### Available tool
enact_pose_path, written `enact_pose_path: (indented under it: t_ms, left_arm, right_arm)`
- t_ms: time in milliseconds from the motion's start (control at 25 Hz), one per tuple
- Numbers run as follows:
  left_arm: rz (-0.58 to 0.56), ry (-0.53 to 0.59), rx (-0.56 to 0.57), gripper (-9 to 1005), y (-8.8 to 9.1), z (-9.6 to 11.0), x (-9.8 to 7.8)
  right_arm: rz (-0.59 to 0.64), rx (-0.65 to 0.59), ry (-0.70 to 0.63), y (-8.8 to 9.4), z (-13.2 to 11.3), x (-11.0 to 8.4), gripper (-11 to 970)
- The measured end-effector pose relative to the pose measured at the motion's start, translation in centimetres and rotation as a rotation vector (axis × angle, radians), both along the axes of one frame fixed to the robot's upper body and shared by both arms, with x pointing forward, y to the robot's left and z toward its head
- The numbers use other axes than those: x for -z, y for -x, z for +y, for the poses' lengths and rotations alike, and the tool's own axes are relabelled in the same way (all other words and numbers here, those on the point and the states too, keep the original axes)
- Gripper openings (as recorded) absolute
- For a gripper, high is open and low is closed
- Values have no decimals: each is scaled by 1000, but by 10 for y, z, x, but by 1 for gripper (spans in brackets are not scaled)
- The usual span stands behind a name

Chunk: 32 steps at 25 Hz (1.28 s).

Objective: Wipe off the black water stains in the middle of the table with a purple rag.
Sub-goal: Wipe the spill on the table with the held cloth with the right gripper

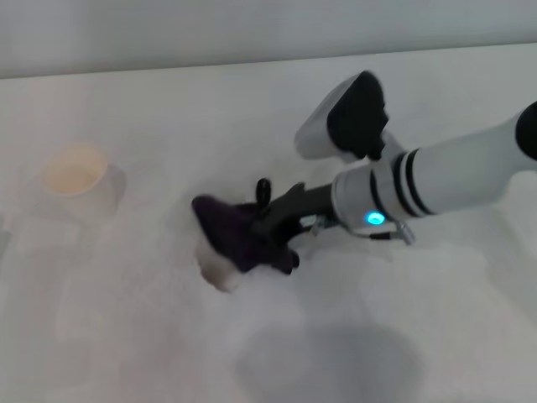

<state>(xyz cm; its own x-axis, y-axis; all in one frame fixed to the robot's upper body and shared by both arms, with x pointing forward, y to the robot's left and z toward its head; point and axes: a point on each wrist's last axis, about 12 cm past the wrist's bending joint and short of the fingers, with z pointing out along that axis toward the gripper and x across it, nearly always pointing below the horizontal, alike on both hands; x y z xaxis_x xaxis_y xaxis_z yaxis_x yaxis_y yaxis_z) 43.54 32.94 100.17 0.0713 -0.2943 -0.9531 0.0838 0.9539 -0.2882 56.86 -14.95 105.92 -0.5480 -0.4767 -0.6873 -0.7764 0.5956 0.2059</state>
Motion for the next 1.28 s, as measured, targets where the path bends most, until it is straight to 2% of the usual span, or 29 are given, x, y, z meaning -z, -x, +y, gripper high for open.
enact_pose_path:
  t_ms: [160,320,400,640,840,1080,1280]
  left_arm:
    - [-2,1,-7,862,0,1,0]
    - [-3,1,-6,862,-1,1,-1]
    - [-4,1,-5,862,-2,0,-1]
    - [-10,2,-1,861,-4,-1,-2]
    - [-14,3,-6,861,-6,0,-3]
    - [-22,-2,-9,861,-8,1,-4]
    - [-24,-1,-9,862,-8,2,-5]
  right_arm:
    - [-21,66,-4,-12,-18,-6,95]
    - [-14,77,-4,-14,-24,-7,94]
    - [2,49,-3,-10,-19,-6,94]
    - [75,-113,-8,13,20,1,95]
    - [107,-191,-19,26,36,2,95]
    - [115,-242,-1,33,43,5,96]
    - [45,-202,14,24,44,6,94]
